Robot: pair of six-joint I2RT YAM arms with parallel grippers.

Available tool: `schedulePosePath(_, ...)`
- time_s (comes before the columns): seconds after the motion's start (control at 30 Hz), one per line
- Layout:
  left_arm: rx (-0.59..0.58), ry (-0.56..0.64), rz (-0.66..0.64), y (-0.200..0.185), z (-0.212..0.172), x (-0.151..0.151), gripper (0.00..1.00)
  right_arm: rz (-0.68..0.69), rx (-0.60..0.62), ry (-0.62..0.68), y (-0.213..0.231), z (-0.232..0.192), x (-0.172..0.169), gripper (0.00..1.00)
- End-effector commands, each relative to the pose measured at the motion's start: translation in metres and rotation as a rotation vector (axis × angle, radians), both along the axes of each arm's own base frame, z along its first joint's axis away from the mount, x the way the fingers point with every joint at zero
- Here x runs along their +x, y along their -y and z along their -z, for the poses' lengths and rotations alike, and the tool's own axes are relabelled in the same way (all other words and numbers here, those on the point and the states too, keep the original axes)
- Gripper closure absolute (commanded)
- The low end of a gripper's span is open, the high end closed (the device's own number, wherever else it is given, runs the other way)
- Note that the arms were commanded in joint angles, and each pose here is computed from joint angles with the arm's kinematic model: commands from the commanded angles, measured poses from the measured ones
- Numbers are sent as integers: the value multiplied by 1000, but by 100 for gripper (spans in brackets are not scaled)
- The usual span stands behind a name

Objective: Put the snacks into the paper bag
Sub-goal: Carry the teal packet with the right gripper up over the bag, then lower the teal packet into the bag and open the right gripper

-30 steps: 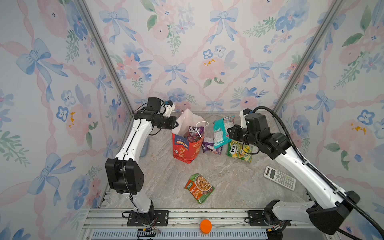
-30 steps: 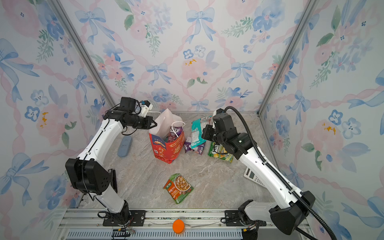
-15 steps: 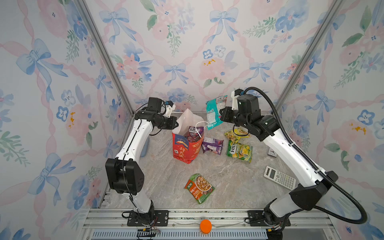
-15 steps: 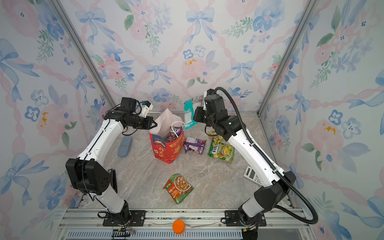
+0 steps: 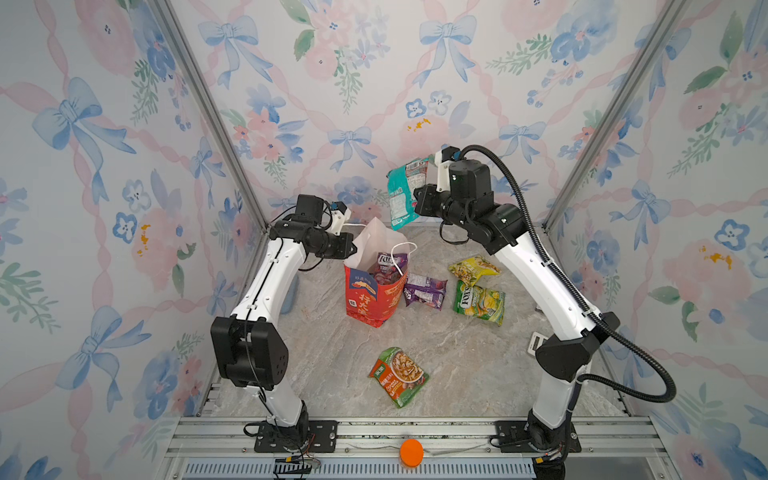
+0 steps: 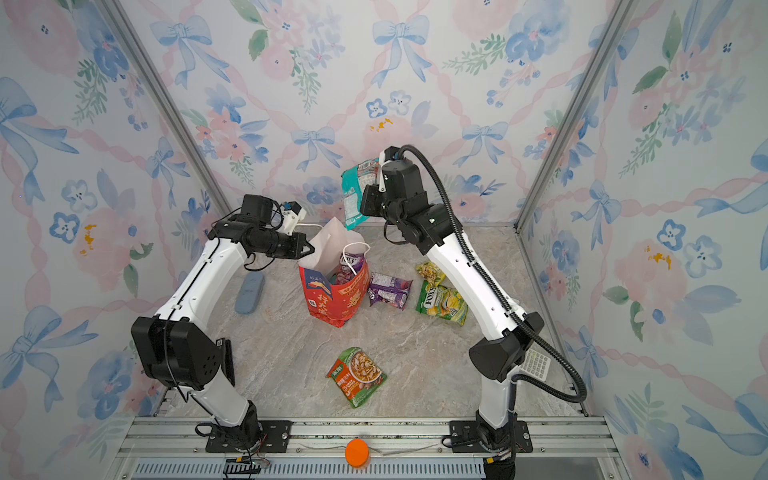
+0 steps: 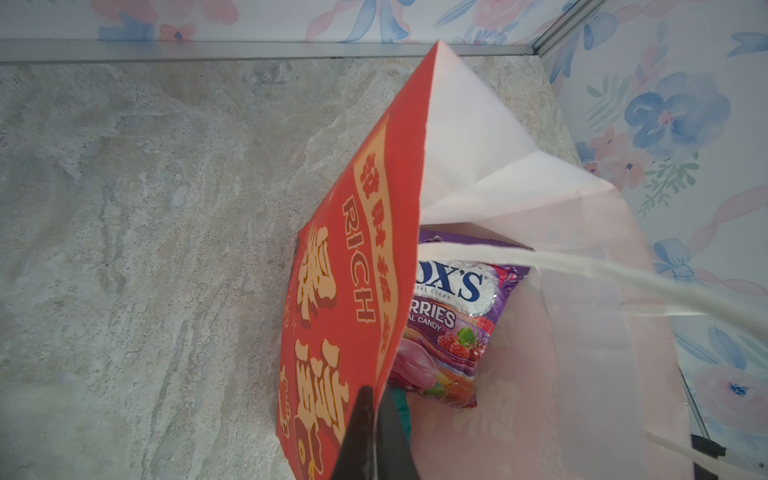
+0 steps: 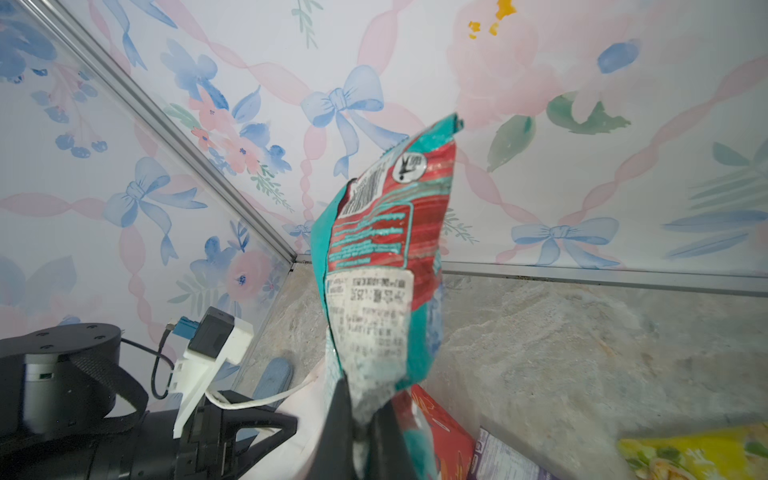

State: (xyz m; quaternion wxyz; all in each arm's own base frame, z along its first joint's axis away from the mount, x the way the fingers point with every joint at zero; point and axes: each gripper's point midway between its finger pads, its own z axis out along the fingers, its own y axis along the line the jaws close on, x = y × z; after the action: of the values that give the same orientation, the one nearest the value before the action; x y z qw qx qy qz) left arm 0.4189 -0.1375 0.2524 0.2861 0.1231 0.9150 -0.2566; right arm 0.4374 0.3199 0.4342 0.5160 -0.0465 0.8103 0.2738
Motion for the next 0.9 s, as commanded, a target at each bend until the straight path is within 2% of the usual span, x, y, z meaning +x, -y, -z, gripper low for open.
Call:
schedulePosePath(0.0,17,-52,-2,-2,14,-8,100,-48,-13,23,-24,-6,-9,100)
schedulePosePath(0.17,16,-53,0,-1,15,-8,100,-77,-14,7,-46,5,-16,100)
schedulePosePath(0.37,16,-53,-1,-2,14,-8,100,-79,-13,-8,-52,17,-25,100)
schedulePosePath(0.87,15,-51,-5,-3,13,-9,100,-15,17,-18,-28,31,-47,100)
